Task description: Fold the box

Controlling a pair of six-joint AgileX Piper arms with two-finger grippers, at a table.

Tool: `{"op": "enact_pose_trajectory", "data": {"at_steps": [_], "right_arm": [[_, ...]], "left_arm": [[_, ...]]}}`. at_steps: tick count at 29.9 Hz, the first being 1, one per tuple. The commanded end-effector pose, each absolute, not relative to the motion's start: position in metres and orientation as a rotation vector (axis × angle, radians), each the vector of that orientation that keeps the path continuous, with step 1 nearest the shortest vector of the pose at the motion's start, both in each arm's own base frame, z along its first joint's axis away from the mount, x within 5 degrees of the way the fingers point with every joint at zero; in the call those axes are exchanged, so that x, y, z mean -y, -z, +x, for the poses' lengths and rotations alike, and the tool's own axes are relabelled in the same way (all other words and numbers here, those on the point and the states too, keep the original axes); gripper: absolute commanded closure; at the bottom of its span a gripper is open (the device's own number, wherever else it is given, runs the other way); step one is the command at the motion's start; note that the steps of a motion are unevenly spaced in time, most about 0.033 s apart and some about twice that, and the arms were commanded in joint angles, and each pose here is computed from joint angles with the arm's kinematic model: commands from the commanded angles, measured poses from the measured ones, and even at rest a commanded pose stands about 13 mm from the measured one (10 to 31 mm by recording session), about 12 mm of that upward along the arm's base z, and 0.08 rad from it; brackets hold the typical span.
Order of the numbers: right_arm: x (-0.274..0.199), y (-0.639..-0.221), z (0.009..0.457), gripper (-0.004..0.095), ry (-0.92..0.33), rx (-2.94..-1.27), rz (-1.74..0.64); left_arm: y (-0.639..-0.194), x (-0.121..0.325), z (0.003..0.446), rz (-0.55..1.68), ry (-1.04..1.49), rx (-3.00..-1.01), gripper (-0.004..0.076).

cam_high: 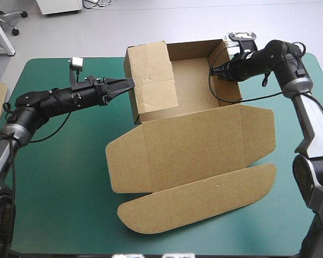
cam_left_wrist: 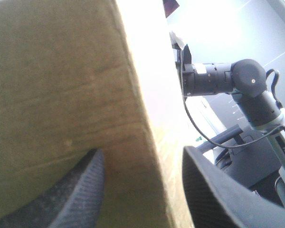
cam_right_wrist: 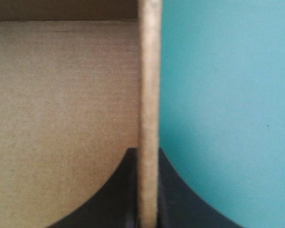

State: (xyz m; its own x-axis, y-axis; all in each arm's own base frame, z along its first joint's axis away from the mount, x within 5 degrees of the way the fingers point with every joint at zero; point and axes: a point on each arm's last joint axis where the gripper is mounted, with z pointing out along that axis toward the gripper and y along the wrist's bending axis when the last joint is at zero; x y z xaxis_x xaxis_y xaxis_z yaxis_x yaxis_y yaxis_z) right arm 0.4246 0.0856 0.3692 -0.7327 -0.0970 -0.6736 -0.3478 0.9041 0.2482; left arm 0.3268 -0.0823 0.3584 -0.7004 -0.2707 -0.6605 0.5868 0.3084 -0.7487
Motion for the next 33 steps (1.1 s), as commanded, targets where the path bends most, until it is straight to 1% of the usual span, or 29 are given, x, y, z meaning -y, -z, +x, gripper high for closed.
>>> {"op": "enact_pose_trajectory", "data": {"at_steps": [1, 5, 8, 15, 21, 28, 33], "right_arm": [[-0.086, -0.406, 0.412, 0.0940, -0.521, -2.240, -0.274], [-0.085, -0.406, 0.412, 0.0940, -0.517, -2.244, -0.264], [-0.083, -0.405, 0.412, 0.0939, -0.487, -2.254, -0.252], [-0.083, -0.405, 0.412, 0.0940, -0.487, -2.261, -0.238], [-0.083, -0.404, 0.412, 0.0940, -0.496, -2.267, -0.218], [-0.083, -0.405, 0.412, 0.0939, -0.498, -2.266, -0.211], [-0.082, -0.405, 0.413, 0.0939, -0.498, -2.256, -0.204]], "left_arm": [[-0.392, 0.091, 0.317, 0.329, 1.481, -1.796, 0.0339], [-0.399, 0.096, 0.316, 0.379, 1.424, -1.842, 0.0336], [-0.406, 0.099, 0.317, 0.401, 1.366, -1.874, 0.0336], [-0.428, 0.111, 0.315, 0.444, 1.285, -1.874, 0.0336], [-0.429, 0.117, 0.316, 0.465, 1.138, -1.970, 0.0336], [-0.439, 0.117, 0.317, 0.438, 1.119, -1.943, 0.0337], [-0.453, 0.115, 0.315, 0.465, 1.057, -1.928, 0.0338]]}}
